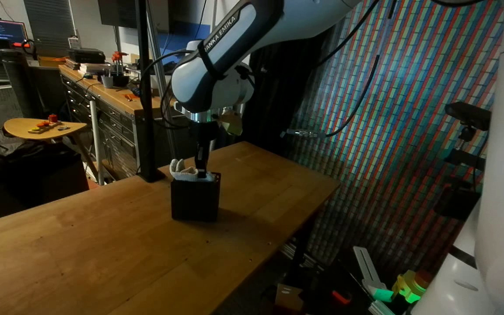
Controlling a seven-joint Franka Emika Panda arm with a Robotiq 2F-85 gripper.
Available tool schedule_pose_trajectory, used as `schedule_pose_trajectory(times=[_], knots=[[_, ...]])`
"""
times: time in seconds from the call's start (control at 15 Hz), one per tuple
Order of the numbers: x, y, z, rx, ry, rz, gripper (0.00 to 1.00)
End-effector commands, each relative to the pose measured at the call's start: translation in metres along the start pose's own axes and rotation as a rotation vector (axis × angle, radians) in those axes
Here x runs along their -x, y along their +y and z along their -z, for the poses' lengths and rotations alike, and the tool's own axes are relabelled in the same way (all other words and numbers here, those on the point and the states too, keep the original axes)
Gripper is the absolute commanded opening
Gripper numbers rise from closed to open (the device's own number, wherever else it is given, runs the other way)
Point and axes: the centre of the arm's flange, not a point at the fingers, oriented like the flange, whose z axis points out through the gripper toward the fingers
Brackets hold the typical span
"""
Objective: Put the white towel inside the black basket
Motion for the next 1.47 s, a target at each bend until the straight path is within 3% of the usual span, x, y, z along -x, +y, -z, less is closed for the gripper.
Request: schedule_pose_trajectory(times=[0.0, 0.47, 1.4], knots=[[-0.0138, -0.0071, 0.0063, 0.002, -0.034, -0.038, 0.04], [-0.0191, -0.0165, 0.006, -0.003, -0.131, -0.26, 0.04], [-0.0236, -0.0086, 0.0136, 0.015, -0.097, -0.688, 0.03]])
